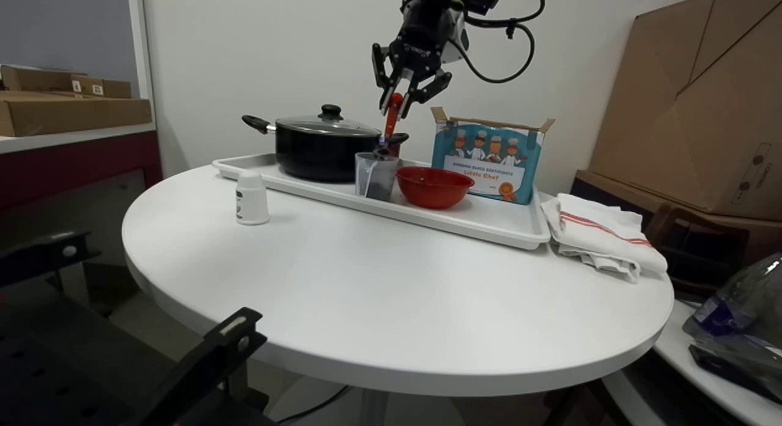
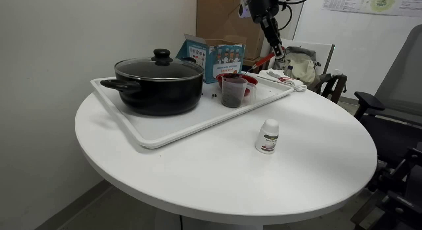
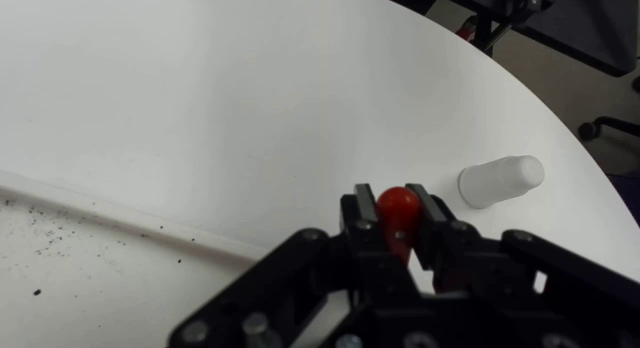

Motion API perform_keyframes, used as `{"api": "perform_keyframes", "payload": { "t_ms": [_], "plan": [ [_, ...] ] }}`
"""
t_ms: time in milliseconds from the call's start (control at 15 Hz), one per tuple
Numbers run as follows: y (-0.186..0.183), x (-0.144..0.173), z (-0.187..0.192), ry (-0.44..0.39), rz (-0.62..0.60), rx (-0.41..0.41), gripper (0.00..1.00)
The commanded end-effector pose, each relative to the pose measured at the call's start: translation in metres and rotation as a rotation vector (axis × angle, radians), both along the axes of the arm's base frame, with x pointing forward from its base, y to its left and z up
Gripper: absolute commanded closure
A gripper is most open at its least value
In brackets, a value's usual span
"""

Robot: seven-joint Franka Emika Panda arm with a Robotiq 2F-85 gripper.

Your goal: Use the spoon to scoop some of the contents of the red bowl and put them in the colourless container

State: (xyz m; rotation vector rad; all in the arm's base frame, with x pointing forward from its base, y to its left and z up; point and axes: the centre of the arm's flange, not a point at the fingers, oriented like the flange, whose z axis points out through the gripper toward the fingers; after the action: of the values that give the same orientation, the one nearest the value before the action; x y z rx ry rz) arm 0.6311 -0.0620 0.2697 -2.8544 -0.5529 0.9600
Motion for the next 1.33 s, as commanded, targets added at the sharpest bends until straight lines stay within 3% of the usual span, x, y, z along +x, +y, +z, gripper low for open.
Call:
{"api": "perform_keyframes", "payload": {
  "t_ms": [0,667,1267],
  "plan": [
    [0.001,0.008,0.004,0.031,0.002,-0.028,0.89],
    [0.006,0.001,0.005,0.055,0.019,-0.042,0.89],
    [0.013,-0.002,0.004,0.158,0.045,-0.054,0.89]
  ]
}}
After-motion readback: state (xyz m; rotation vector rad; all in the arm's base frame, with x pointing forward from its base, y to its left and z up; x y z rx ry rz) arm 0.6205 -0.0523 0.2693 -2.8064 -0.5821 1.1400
